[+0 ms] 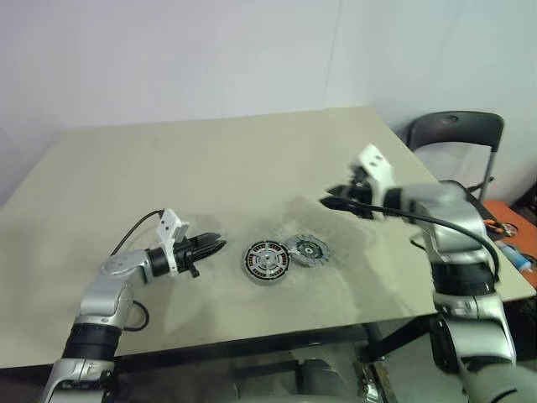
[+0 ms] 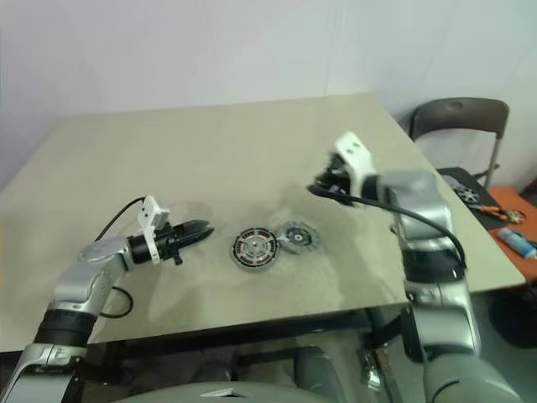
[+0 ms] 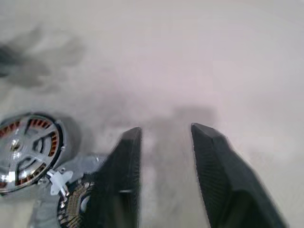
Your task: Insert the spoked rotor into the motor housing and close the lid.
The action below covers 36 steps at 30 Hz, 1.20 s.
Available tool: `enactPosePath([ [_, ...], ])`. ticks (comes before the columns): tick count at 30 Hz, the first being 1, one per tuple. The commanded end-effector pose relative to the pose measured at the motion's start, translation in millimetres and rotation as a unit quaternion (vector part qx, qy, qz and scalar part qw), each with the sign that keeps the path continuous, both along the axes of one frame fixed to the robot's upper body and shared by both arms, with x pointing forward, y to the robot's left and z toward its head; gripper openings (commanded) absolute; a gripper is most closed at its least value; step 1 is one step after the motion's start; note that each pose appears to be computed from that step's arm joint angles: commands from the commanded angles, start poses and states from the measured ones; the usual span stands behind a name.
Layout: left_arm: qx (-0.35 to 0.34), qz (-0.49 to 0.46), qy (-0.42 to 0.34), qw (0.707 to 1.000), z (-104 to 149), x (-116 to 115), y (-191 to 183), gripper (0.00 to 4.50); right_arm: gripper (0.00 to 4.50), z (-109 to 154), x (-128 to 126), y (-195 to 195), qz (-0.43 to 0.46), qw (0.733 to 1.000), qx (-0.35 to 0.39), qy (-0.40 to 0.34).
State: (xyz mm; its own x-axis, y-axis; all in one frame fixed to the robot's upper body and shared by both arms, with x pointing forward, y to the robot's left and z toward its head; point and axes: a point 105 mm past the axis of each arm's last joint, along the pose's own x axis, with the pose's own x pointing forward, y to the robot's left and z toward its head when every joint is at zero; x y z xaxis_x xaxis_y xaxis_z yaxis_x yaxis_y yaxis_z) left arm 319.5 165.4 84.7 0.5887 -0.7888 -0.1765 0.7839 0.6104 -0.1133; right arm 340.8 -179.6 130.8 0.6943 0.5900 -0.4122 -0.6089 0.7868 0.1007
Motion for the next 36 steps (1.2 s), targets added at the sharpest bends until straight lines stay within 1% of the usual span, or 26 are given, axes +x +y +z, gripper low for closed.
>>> enactPosePath([
  [1,-0.001,-0.01,-0.017,1.0,14,7,3,1.31,0.33,1,-14,-20,-0.092,0.992,0.084,0.006],
  [2,-0.002,-0.015,-0.017,1.0,15,8,1,1.31,0.03,-8,-23,-24,-0.108,0.987,0.111,0.037],
  [3,-0.003,-0.018,-0.017,1.0,17,10,0,1.31,0.03,-20,-35,-23,-0.111,0.981,0.14,0.082],
  [5,-0.001,-0.026,-0.018,1.0,20,12,-2,1.31,0.03,-33,-64,-11,-0.094,0.958,0.225,0.15],
  [7,0.003,-0.034,-0.017,0.999,22,13,-3,1.31,0.03,-47,-79,-10,-0.111,0.949,0.237,0.177],
  [9,0.003,-0.036,-0.017,0.999,24,14,-3,1.31,0.03,-68,-93,-7,-0.121,0.949,0.213,0.198],
  [12,0.009,-0.047,-0.017,0.999,24,13,-4,1.31,0.03,-80,-99,4,-0.123,0.946,0.213,0.209],
  [15,0.009,-0.051,-0.017,0.999,24,13,-6,1.31,0.03,-84,-94,15,-0.117,0.95,0.208,0.202],
  [18,0.008,-0.053,-0.018,0.998,25,13,-8,1.31,0.03,-84,-80,13,-0.142,0.951,0.208,0.181],
  [19,0.008,-0.054,-0.018,0.998,25,13,-8,1.31,0.03,-80,-75,12,-0.147,0.949,0.218,0.173],
  [21,0.008,-0.055,-0.018,0.998,25,12,-8,1.31,0.03,-61,-67,12,-0.15,0.937,0.277,0.151],
  [22,0.008,-0.055,-0.017,0.998,25,11,-8,1.31,0.03,-51,-66,12,-0.144,0.932,0.299,0.142],
  [24,0.008,-0.052,-0.014,0.999,23,11,-7,1.31,0.03,-43,-74,17,-0.12,0.932,0.311,0.144],
  [28,0.008,-0.048,-0.007,0.999,17,9,-4,1.31,0.03,-43,-83,28,-0.106,0.931,0.311,0.159],
  [30,0.009,-0.047,-0.006,0.999,15,8,-4,1.31,0.4,-44,-83,31,-0.115,0.933,0.304,0.156],
  [31,0.008,-0.046,-0.004,0.999,14,8,-4,1.31,0.58,-43,-82,35,-0.114,0.929,0.314,0.158],
  [35,0.008,-0.046,-0.003,0.999,12,7,-6,1.31,1.81,-45,-84,46,-0.113,0.914,0.338,0.191],
  [36,0.008,-0.046,-0.003,0.999,12,7,-6,1.31,1.81,-43,-86,48,-0.105,0.913,0.343,0.192],
])
